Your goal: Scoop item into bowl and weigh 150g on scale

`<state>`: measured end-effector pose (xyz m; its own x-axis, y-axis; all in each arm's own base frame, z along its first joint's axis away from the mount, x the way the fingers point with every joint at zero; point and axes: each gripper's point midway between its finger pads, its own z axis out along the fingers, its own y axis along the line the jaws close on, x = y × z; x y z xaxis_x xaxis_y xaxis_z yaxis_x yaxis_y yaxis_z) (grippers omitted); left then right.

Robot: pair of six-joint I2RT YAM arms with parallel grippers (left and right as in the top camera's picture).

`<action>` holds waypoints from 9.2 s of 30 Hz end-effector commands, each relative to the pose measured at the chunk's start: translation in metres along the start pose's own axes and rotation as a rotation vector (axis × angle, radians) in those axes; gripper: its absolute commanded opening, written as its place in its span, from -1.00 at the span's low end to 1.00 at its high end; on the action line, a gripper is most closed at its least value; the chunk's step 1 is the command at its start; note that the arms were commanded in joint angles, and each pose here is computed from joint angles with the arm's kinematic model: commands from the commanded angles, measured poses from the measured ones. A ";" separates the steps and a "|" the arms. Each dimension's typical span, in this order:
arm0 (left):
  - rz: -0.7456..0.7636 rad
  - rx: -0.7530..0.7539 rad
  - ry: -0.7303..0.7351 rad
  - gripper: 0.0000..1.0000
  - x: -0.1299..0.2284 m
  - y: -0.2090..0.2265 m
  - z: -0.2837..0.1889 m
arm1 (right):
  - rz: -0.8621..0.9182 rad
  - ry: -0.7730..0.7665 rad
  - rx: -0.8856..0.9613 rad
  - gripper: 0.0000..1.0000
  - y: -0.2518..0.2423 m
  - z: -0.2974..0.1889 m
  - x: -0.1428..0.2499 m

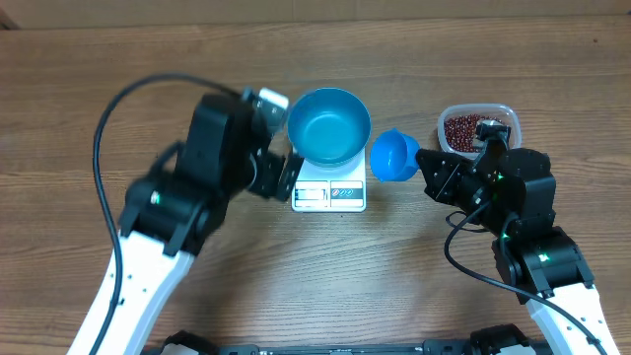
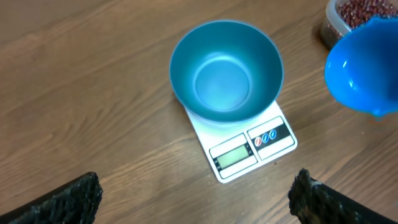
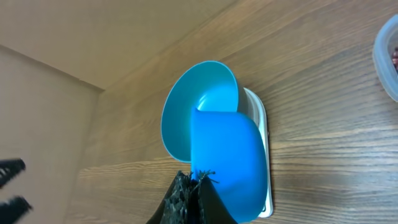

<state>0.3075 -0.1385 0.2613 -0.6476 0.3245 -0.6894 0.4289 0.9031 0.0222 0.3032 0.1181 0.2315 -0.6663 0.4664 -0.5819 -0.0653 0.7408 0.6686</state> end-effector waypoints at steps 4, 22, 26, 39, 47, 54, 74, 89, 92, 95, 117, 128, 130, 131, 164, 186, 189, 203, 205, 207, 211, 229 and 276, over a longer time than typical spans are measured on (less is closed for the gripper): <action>-0.005 0.015 0.048 0.99 0.026 -0.004 0.013 | -0.027 -0.050 -0.017 -0.93 0.012 -0.008 -0.014; -0.006 0.019 0.148 0.99 0.040 -0.004 0.043 | -0.028 -0.054 -0.012 -0.93 0.011 -0.008 -0.015; -0.005 0.020 0.172 0.99 0.046 -0.005 0.042 | -0.027 -0.053 -0.012 -0.92 0.011 -0.008 -0.015; 0.186 0.172 -0.072 0.99 0.010 -0.031 -0.012 | -0.043 -0.038 0.002 -0.93 0.008 -0.008 -0.011; 0.032 0.020 -0.197 0.99 0.007 -0.005 -0.042 | -0.043 -0.042 0.007 -0.92 0.007 -0.008 -0.012; 0.026 0.021 -0.202 0.99 0.010 -0.005 -0.035 | -0.043 -0.042 0.007 -0.92 0.007 -0.008 -0.012; 0.023 0.030 0.025 0.99 0.037 -0.006 0.030 | -0.043 -0.044 0.010 -0.93 0.007 -0.008 -0.012; 0.023 0.031 0.032 0.99 0.038 -0.006 0.032 | -0.043 -0.049 0.016 -0.93 0.006 -0.008 -0.013; 0.024 0.030 0.033 0.99 0.038 -0.006 0.032 | -0.043 -0.048 0.016 -0.93 0.005 -0.008 -0.013; 0.024 0.031 0.032 0.99 0.038 -0.006 0.032 | -0.042 -0.051 0.018 -0.93 0.005 -0.008 -0.013; 0.024 0.031 0.034 0.99 0.038 -0.006 0.032 | -0.199 -0.074 0.620 -0.93 -0.032 -0.033 -0.103; 0.024 0.031 0.033 0.99 0.038 -0.006 0.032 | -0.243 0.020 0.769 -0.93 -0.063 -0.013 -0.100; 0.024 0.031 0.033 0.99 0.038 -0.006 0.032 | -0.242 0.016 0.758 -0.93 -0.061 -0.012 -0.101; 0.024 0.031 0.033 0.99 0.038 -0.006 0.032 | -0.243 0.013 0.757 -0.93 -0.061 -0.012 -0.102; 0.109 0.218 0.181 -0.91 0.060 -0.055 0.116 | -0.246 -0.014 0.744 -0.93 -0.057 -0.010 -0.108; 0.298 0.299 0.155 -0.91 0.066 -0.130 0.152 | -0.235 0.005 0.705 -0.93 -0.053 -0.005 -0.104; 0.297 0.253 0.179 -0.92 0.071 -0.121 0.153 | -0.235 0.015 0.710 -0.93 -0.054 -0.006 -0.102; 0.234 0.188 0.201 -0.92 0.085 -0.115 0.201 | -0.239 0.033 0.723 -0.93 -0.057 -0.008 -0.098; 0.221 0.156 0.205 -0.91 0.086 -0.109 0.203 | -0.238 0.037 0.726 -0.93 -0.057 -0.008 -0.097; 0.210 0.137 0.212 -0.92 0.088 -0.106 0.205 | -0.238 0.038 0.725 -0.93 -0.057 -0.008 -0.097; 0.186 0.126 0.216 -0.91 0.091 -0.105 0.212 | -0.238 0.042 0.724 -0.93 -0.057 -0.008 -0.096; 0.226 0.050 0.310 -0.91 0.115 -0.090 0.212 | -0.232 0.063 0.737 -0.93 -0.060 -0.011 -0.091; 0.258 0.112 0.320 -0.91 0.122 -0.101 0.220 | -0.211 0.050 0.734 -0.93 -0.060 -0.010 -0.092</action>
<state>0.3262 -0.2523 0.0232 -0.6621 0.6167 -0.4259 0.6502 0.7552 0.0829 0.3559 0.0240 0.2327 -0.7619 0.2594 -0.5935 0.3032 0.9525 0.0270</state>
